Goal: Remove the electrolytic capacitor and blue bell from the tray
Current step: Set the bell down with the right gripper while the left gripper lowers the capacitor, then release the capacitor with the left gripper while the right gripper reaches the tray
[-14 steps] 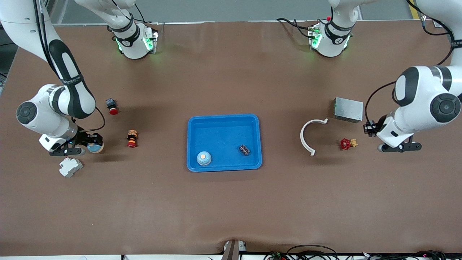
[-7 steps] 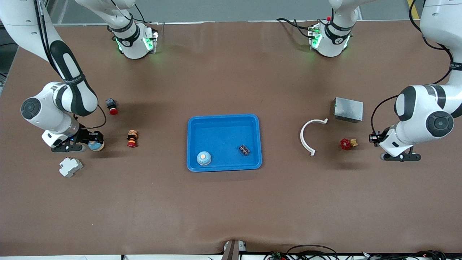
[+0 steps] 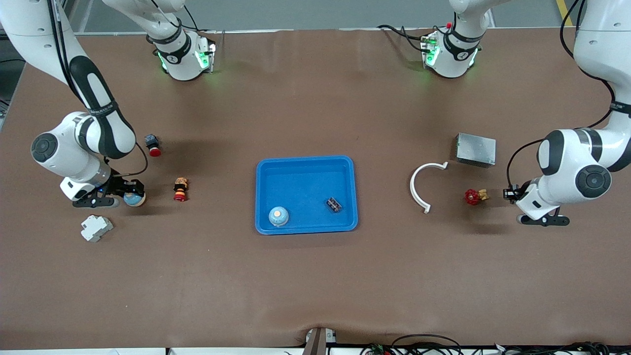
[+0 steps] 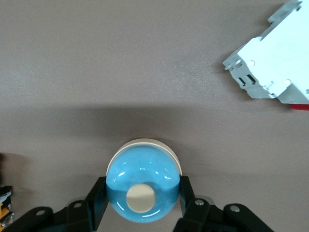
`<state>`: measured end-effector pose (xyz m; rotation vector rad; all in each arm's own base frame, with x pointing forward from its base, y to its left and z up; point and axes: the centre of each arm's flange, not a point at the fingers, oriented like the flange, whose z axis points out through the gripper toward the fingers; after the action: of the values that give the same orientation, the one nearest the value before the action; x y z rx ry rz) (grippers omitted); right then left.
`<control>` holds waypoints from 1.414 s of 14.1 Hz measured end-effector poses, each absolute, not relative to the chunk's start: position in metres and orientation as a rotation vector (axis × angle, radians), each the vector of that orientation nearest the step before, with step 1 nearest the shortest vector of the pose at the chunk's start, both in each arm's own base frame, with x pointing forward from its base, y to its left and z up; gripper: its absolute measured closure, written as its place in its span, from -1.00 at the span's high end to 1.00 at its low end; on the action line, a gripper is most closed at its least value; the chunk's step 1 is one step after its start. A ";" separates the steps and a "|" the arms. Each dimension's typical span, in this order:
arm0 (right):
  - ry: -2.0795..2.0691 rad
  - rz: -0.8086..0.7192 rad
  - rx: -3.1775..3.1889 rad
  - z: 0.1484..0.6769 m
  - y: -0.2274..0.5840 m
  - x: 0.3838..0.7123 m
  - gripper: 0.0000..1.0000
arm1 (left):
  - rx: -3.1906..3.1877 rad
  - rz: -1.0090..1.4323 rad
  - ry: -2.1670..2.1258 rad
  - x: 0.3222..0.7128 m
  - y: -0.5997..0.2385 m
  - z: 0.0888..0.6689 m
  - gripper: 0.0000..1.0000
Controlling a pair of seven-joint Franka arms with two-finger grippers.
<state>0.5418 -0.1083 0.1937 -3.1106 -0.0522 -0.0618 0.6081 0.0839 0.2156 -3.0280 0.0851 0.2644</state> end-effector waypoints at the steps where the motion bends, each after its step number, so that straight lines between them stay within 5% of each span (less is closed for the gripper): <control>1: -0.055 -0.065 -3.111 0.191 -0.107 0.542 0.27 | -3.031 0.264 0.086 0.609 0.084 0.211 -0.37; 7: -0.066 -0.070 -3.110 0.184 -0.100 0.543 0.27 | -3.048 0.303 0.086 0.611 0.084 0.181 -0.37; 9: -0.073 -0.066 -3.108 0.182 -0.097 0.543 0.48 | -3.050 0.310 0.085 0.612 0.084 0.177 -0.37; 11: -0.093 -0.068 -3.107 0.183 -0.090 0.545 0.91 | -3.050 0.309 0.084 0.612 0.084 0.178 -0.37; 15: -0.167 0.035 -3.060 0.223 -0.064 0.571 1.00 | -3.050 0.309 0.084 0.612 0.084 0.177 -0.36; 18: -0.094 0.070 -3.025 0.291 -0.033 0.598 1.00 | -3.051 0.308 0.082 0.614 0.085 0.176 -0.18; 20: -0.017 0.034 -3.024 0.320 0.003 0.611 1.00 | -3.052 0.310 0.081 0.614 0.086 0.174 0.21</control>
<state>0.6107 0.0032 0.3202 -3.0236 -0.0167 0.0336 0.6140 0.0856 0.1743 -3.0523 0.0809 0.3102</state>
